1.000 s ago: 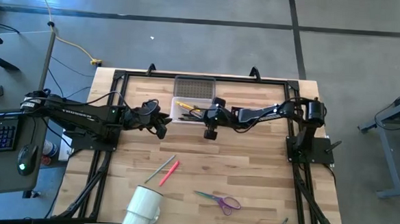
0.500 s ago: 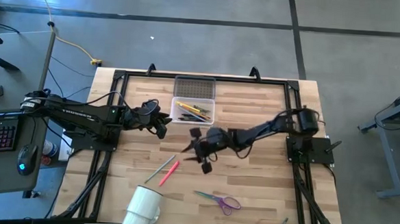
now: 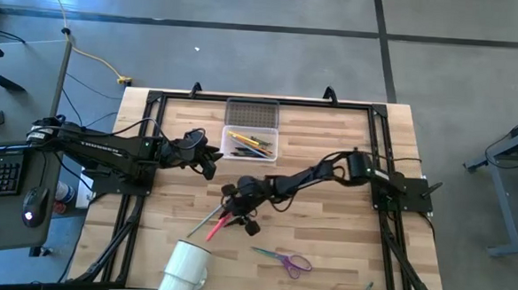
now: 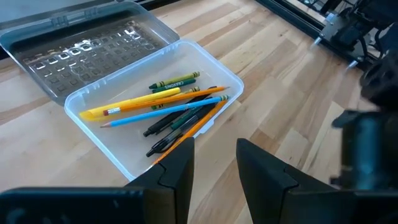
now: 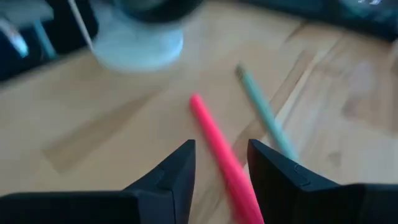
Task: Pick & place school supplies into a supply box
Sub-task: Put the pink pen into the supply box
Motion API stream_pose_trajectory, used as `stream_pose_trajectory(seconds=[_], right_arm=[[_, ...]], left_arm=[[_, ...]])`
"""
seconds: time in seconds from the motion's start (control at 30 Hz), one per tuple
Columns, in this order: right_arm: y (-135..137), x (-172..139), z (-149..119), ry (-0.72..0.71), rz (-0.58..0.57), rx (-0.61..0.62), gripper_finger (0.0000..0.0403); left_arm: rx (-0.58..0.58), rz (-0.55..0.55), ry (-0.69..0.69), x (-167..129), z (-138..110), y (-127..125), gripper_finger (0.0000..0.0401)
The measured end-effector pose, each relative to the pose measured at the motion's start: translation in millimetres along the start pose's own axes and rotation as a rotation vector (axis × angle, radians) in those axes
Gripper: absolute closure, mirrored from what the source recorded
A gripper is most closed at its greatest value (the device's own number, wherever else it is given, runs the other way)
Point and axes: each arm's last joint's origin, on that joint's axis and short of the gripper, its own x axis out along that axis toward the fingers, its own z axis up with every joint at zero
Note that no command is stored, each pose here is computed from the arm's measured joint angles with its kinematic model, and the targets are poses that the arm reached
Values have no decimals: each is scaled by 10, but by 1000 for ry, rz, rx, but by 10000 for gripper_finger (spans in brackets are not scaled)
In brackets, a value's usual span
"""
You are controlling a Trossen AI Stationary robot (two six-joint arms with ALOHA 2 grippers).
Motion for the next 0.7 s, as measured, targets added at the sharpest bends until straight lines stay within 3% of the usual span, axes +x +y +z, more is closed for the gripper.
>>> stream_pose_trajectory(seconds=[0.17, 0.47, 0.57, 0.7], right_arm=[[-59, 159, -146, 66, 6, -15, 272], [-129, 167, -319, 112, 2, 22, 277], [-131, 168, -326, 126, -24, 39, 300], [-98, 189, -329, 131, -27, 74, 361]], left_arm=[[2, 0, 1, 0, -1, 0, 245], [4, 0, 1, 0, -1, 0, 245], [4, 0, 1, 1, -1, 0, 245], [4, 0, 1, 0, -1, 0, 245]])
